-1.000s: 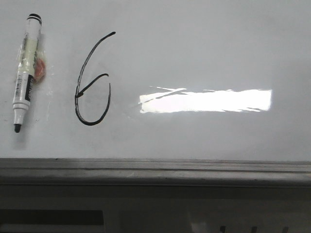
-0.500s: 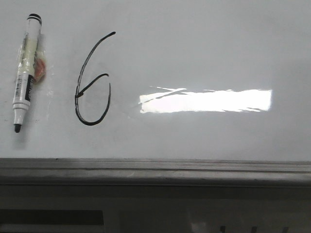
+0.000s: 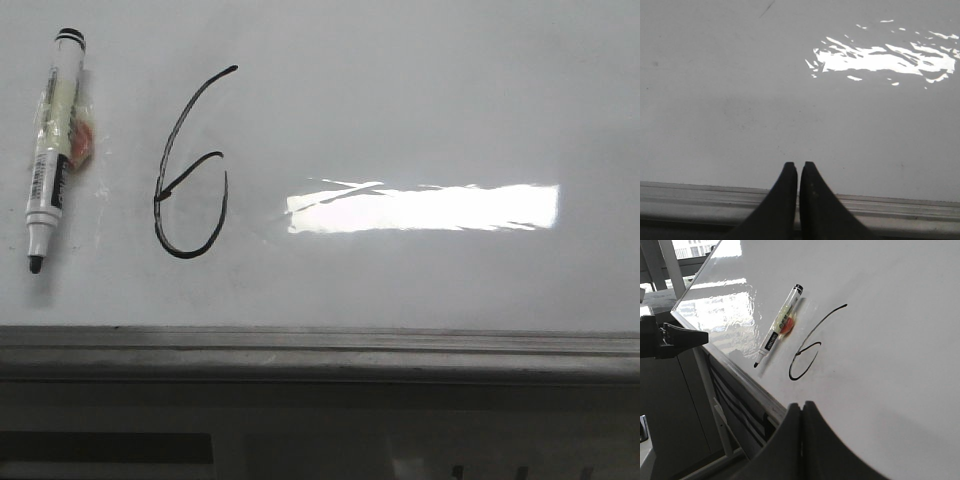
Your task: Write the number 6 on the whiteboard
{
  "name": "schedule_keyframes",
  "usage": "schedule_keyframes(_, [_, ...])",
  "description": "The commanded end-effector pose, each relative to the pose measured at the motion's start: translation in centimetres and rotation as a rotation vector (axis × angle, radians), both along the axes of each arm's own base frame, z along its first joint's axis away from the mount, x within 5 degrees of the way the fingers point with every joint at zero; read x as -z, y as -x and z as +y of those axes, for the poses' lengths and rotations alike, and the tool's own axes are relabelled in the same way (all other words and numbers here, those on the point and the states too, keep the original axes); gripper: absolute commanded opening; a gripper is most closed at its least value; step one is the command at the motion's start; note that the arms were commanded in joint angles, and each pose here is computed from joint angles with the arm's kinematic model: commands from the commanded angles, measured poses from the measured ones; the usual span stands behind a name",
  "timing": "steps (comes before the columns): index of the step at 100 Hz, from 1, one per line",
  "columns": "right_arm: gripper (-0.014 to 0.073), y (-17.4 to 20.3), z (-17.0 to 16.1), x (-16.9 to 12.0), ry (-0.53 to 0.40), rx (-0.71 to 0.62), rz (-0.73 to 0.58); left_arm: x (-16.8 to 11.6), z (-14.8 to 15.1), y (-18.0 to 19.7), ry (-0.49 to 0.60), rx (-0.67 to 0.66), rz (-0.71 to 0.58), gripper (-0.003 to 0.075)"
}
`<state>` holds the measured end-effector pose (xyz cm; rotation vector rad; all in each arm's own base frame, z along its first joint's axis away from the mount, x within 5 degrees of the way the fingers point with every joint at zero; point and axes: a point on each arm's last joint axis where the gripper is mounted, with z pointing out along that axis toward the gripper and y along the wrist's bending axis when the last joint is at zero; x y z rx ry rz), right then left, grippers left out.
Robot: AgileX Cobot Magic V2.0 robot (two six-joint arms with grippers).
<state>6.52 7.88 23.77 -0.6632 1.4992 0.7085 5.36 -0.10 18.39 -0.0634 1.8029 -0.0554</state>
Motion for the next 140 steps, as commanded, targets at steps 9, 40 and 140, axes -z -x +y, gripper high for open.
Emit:
schedule_keyframes(9, [-0.0064, -0.3, -0.1, -1.5, 0.018, 0.034, -0.174, 0.2, 0.0, 0.0, 0.014, -0.008, -0.061, -0.002])
schedule_keyframes(40, [-0.0064, -2.6, -3.0, -1.5, 0.054, 0.386, -0.172, 0.2, 0.0, 0.0, 0.014, -0.008, -0.061, -0.002])
schedule_keyframes(140, [-0.0064, 1.2, -8.3, 6.0, 0.159, 0.933, 0.156, 0.2, 0.0, 0.0, 0.014, -0.008, -0.061, -0.002])
